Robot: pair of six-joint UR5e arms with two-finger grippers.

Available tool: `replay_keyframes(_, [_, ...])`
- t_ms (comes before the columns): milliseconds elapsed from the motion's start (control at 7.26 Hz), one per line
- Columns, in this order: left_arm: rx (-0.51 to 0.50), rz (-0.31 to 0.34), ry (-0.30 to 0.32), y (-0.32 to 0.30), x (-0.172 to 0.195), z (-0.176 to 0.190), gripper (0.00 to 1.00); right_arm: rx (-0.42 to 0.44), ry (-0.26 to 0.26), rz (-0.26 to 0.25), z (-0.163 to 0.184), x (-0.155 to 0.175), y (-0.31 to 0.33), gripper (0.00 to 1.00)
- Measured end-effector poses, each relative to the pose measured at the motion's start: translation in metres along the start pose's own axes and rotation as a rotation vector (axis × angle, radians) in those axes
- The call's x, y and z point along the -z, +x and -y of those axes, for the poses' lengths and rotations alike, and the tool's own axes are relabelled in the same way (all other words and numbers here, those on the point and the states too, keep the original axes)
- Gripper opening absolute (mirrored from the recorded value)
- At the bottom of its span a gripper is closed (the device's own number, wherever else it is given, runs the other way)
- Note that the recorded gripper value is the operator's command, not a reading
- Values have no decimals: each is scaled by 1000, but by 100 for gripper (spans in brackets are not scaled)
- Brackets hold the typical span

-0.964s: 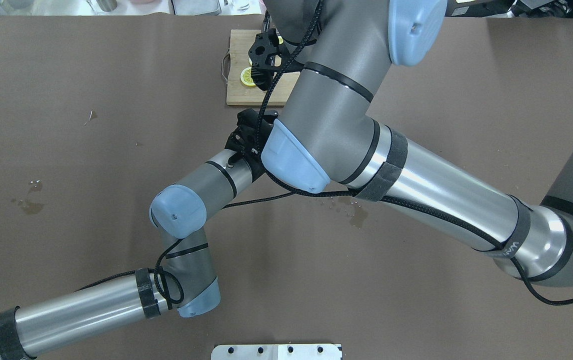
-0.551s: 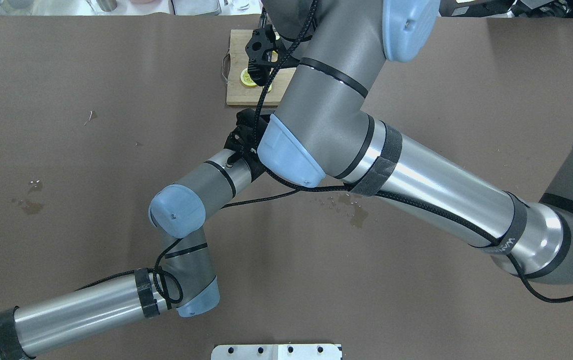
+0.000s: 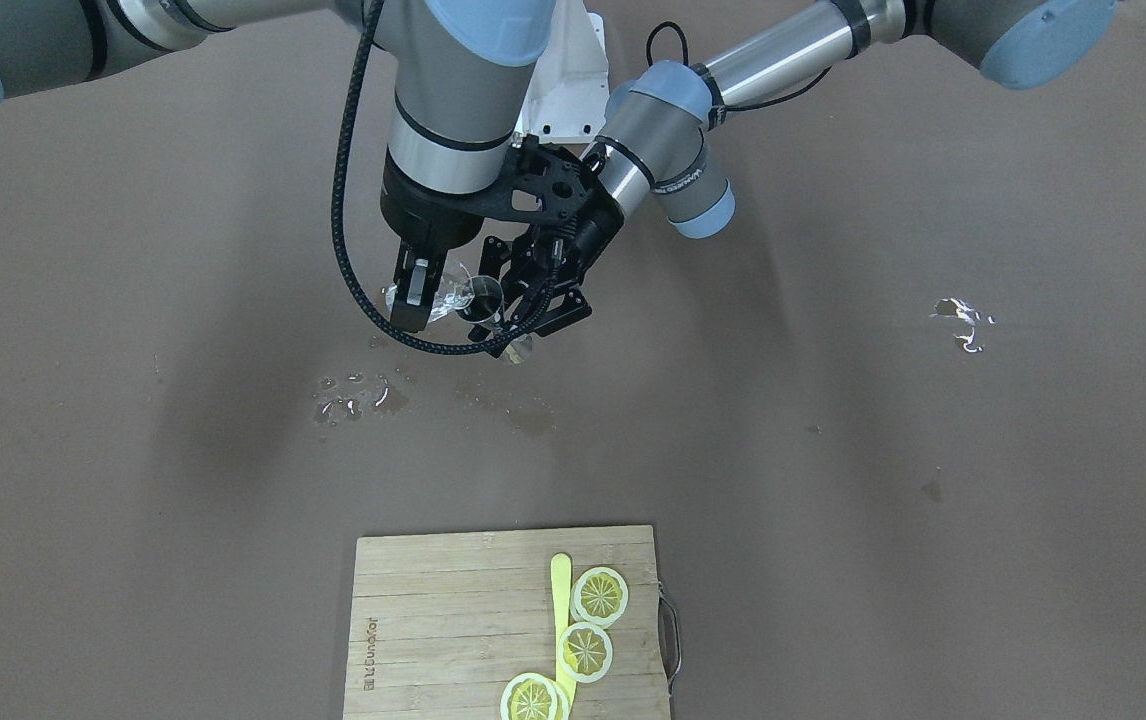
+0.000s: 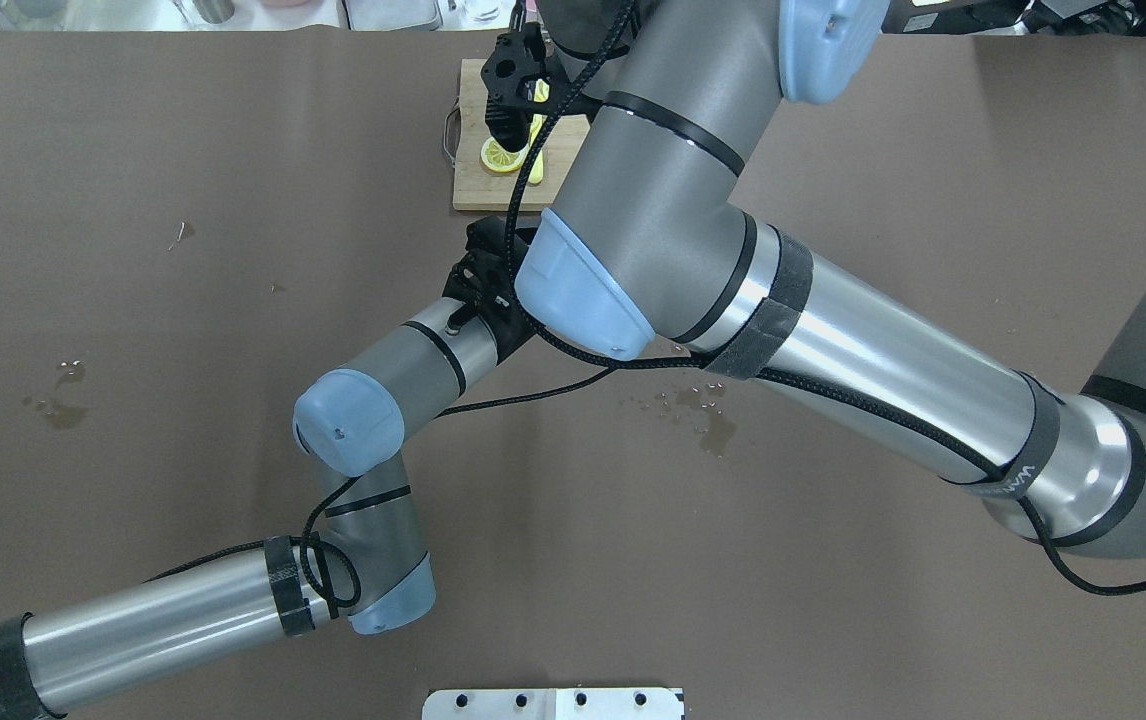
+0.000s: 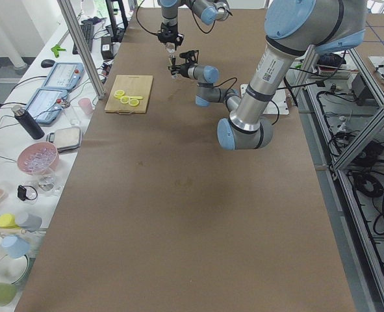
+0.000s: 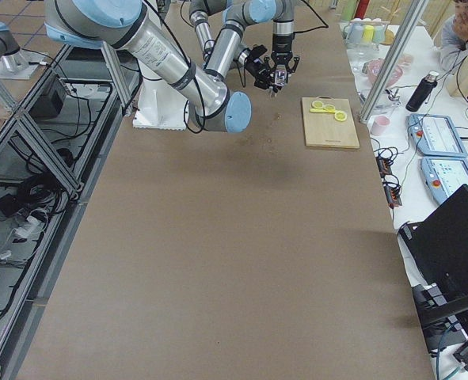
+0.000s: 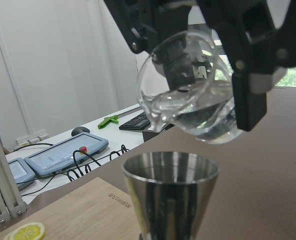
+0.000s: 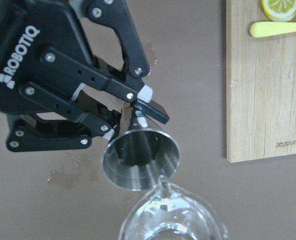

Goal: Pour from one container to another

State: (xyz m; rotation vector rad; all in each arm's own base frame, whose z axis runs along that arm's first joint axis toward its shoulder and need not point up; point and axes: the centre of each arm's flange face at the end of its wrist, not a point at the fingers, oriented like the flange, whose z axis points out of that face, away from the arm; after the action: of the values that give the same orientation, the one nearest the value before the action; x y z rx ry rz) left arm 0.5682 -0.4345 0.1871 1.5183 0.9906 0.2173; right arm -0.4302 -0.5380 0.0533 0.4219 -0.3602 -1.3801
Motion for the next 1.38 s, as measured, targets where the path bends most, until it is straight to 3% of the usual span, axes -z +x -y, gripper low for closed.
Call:
replay_keyframes(551, [0,1,0,0,0,0,0,-35,120,0,-56,13,14,0])
replay_keyframes(1377, [-12,23,-4,-19,4,-7,0,-59,380,9,-179,-49,51,0])
